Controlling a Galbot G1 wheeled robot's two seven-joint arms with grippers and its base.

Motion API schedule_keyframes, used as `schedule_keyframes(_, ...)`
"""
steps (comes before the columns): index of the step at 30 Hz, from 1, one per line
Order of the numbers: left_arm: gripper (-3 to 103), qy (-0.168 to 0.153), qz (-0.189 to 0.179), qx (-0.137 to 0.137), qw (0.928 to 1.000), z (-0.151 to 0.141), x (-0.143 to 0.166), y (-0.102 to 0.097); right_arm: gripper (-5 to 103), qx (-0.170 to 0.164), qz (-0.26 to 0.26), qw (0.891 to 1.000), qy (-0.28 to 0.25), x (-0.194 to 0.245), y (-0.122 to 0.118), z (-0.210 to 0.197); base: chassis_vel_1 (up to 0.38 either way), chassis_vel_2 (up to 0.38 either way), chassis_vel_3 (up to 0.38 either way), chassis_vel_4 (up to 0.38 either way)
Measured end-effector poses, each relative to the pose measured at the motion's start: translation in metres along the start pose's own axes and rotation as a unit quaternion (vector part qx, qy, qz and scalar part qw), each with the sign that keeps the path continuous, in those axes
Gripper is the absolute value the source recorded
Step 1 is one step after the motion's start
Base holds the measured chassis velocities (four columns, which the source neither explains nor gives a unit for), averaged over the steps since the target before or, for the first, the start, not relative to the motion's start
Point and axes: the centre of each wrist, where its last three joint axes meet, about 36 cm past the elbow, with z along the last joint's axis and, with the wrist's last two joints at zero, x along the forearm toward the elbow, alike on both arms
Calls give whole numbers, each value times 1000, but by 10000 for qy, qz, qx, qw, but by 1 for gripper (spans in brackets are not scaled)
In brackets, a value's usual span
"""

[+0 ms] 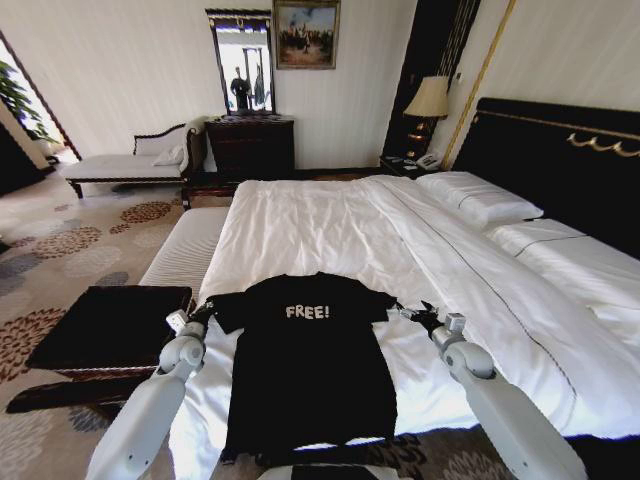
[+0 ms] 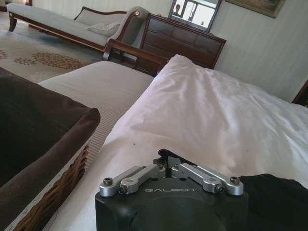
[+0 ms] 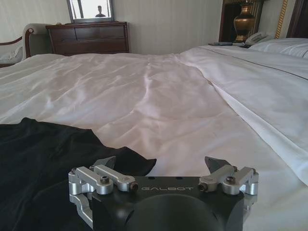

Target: Fold the clothes on the bed and place them into the basket.

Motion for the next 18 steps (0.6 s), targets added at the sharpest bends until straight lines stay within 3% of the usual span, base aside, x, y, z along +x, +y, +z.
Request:
schedule_keyframes(1, 2, 0, 0, 0, 10000, 0, 0, 0, 100, 0, 0, 10000, 0, 0, 0, 0, 0, 0, 0, 0)
schedule_keyframes(4, 18, 13, 29, -145, 9999, 2, 11, 0, 100, -205, -13, 9998, 32, 0, 0, -1, 0, 0, 0, 0)
schedule_keyframes(6, 18, -3, 16, -263, 9997, 4, 16, 2, 100, -301, -23, 9995, 49, 0, 0, -2, 0, 0, 0, 0)
schedule_keyframes(10, 40, -146, 3, -765, 9970, 20, 50, 14, 100, -811, -52, 9966, 117, -5, 0, -6, 0, 0, 0, 0)
schedule_keyframes(13, 45, -202, 16, -896, 9958, 26, 66, 17, 100, -1039, -70, 9945, 148, -8, 1, -8, 0, 0, 0, 0)
schedule_keyframes(16, 61, -405, 12, -1248, 9913, 38, 94, 24, 100, -1470, -79, 9888, 248, -14, -1, -12, 0, 0, 0, 0)
schedule_keyframes(18, 61, -451, 31, -1310, 9903, 41, 101, 24, 100, -1558, -70, 9874, 266, -16, -3, -12, 0, 0, 0, 0)
